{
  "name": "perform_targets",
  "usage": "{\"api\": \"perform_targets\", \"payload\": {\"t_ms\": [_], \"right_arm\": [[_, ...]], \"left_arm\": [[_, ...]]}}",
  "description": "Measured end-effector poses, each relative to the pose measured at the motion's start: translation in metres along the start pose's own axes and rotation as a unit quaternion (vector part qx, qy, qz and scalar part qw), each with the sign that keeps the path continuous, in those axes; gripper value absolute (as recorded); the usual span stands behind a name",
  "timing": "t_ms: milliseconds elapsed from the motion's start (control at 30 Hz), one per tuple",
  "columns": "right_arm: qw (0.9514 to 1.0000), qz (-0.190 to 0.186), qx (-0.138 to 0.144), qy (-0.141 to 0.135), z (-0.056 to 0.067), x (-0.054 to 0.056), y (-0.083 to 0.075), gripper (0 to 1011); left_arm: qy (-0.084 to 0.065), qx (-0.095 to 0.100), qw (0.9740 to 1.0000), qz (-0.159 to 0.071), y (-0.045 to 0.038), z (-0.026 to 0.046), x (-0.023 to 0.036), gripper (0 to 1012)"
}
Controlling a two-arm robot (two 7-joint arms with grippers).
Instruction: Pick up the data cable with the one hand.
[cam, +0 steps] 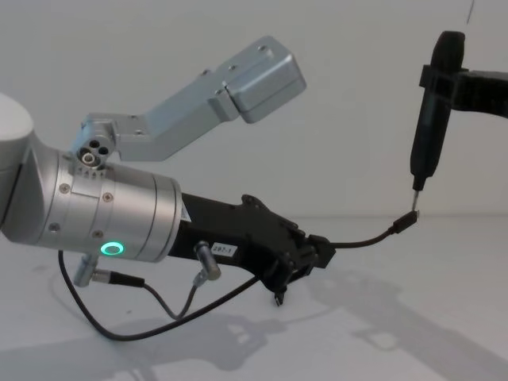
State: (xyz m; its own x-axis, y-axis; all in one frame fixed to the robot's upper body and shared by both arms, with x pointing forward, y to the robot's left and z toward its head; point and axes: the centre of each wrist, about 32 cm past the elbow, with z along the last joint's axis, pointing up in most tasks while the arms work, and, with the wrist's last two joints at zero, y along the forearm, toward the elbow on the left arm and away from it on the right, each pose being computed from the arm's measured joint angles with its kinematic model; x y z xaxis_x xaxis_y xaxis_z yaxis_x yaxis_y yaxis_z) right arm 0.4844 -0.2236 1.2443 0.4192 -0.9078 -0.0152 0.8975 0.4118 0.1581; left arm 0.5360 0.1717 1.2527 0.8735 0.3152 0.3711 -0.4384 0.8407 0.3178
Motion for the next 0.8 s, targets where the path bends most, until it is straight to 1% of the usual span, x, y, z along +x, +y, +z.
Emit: {"api": "perform_targets", "payload": {"t_ms": [800], "right_arm": [[1.0000, 0.002, -0.008, 0.002, 0.0041, 0.0027, -0.0008, 279]], "left_arm": [[0.000, 0.000, 1.0000, 0.000, 0.0000, 0.0000, 0.0000, 39]]}}
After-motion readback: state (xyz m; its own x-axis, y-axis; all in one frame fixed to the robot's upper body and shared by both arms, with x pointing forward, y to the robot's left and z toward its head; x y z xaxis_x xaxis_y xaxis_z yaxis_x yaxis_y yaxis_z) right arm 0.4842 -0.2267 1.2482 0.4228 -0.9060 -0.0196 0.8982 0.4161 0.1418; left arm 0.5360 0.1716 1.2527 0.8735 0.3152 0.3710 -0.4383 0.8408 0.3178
